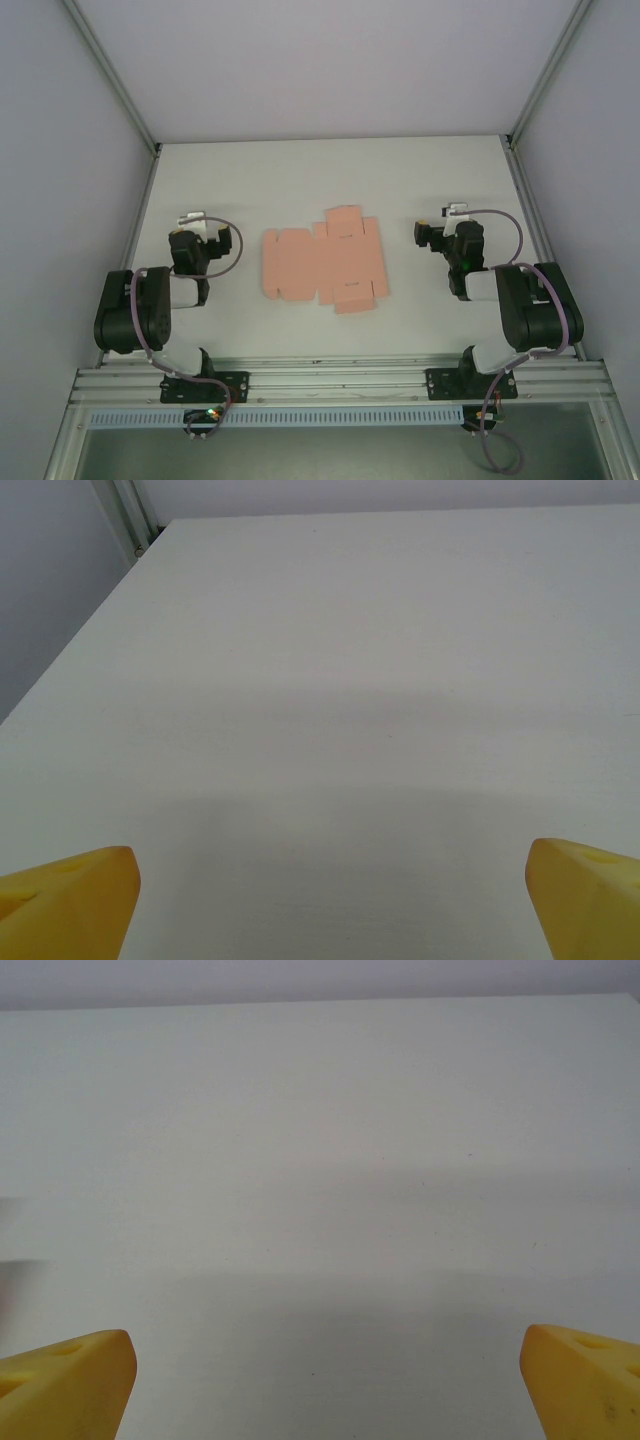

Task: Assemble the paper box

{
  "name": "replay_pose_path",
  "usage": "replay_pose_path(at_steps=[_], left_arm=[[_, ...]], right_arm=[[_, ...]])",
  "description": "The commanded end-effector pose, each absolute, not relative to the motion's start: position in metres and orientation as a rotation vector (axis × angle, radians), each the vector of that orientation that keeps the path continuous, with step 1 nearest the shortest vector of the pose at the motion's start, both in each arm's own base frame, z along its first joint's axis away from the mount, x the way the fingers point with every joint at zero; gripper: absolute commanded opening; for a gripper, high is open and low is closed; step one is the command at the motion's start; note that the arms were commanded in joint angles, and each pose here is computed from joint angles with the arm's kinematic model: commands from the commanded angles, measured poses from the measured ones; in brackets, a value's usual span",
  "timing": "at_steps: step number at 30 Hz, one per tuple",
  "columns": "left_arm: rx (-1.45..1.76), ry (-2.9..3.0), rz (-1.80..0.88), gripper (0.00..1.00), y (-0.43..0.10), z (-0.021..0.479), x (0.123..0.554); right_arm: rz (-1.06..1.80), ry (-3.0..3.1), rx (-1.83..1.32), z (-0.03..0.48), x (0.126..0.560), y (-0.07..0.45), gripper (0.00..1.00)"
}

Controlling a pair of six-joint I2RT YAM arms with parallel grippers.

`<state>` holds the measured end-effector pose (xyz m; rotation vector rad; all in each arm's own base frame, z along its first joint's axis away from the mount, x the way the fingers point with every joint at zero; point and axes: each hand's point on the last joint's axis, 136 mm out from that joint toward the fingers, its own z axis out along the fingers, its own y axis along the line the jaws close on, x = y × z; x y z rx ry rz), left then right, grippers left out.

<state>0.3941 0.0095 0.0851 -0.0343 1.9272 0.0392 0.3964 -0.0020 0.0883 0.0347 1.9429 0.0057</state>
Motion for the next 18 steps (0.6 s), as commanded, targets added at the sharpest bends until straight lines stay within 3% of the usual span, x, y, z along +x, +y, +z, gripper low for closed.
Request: replay_pose_path(at_steps=[1, 7, 13, 18], left_arm=[[-0.016, 1.895, 0.055, 1.00, 0.010, 0.097, 0.400], [-0.138, 1.892, 0.093, 1.00, 0.024, 0.146, 0.385], [-0.223, 2.085, -0.207, 1.00, -0.018, 0.157, 0.366], [-0.202, 2.239, -0.475, 1.00, -0.076, 0.133, 0.346]], right_arm=[[0.024, 1.894, 0.030, 0.102, 0.403, 0.000, 1.00], [-0.004, 1.924, 0.045, 0.148, 0.397, 0.000, 1.00], [0.235, 2.048, 0.069, 0.190, 0.376, 0.049, 1.00], [0.472, 2.197, 0.050, 0.178, 0.360, 0.126, 0.79]])
